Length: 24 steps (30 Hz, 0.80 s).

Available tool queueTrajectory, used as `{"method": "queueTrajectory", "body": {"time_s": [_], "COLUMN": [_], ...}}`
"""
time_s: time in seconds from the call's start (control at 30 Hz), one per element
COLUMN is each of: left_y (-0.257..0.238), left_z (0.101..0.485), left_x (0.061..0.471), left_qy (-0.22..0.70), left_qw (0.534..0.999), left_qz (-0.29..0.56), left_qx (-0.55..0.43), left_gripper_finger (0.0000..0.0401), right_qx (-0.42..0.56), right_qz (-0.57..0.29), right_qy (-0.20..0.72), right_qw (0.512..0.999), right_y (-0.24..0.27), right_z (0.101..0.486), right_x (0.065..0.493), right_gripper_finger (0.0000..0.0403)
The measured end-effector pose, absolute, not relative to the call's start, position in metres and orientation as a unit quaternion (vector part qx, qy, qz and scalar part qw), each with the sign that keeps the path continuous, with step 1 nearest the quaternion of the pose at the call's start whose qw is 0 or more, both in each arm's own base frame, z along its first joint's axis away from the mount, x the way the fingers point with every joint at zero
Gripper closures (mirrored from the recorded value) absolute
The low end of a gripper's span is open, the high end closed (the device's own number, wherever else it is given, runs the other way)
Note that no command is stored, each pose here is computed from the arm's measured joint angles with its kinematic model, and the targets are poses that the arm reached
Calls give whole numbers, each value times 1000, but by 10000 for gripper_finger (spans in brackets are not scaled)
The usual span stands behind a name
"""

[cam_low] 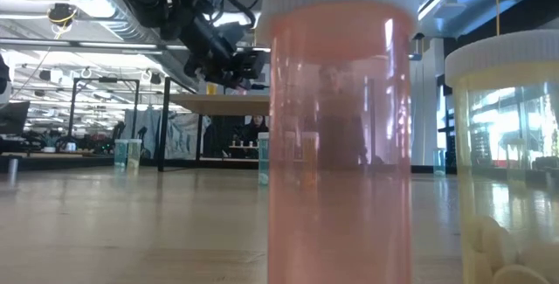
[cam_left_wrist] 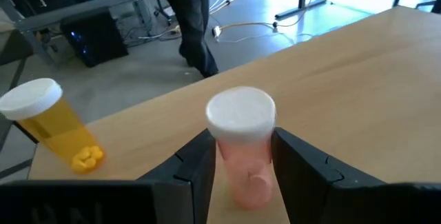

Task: Pick and place medicine bottles onto shelf by color
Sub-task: Put the top right pink pill bottle on the shelf

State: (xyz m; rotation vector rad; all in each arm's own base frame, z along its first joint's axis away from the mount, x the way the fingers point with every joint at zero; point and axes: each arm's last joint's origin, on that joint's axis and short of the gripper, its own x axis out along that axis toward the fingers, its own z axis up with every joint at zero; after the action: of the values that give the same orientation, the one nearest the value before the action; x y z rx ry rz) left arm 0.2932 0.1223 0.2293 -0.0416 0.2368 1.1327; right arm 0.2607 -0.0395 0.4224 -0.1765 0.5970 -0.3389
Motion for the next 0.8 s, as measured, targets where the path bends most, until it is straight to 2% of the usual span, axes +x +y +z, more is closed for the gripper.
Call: {"method": "queueTrajectory", "body": {"time_s": [0.8], "left_y": [123], "left_z": [229], "left_x": [293], "left_qy": [116], "left_qw": [836], "left_qz": [537], "left_qx": [-16], "left_gripper_finger": [268], "right_qx": [-86], "right_qz": [-166], "right_qy": [292], "right_qw": [938], "right_y": [-40], "right_z": [422], "right_x": [261], "right_gripper_finger": [205]}}
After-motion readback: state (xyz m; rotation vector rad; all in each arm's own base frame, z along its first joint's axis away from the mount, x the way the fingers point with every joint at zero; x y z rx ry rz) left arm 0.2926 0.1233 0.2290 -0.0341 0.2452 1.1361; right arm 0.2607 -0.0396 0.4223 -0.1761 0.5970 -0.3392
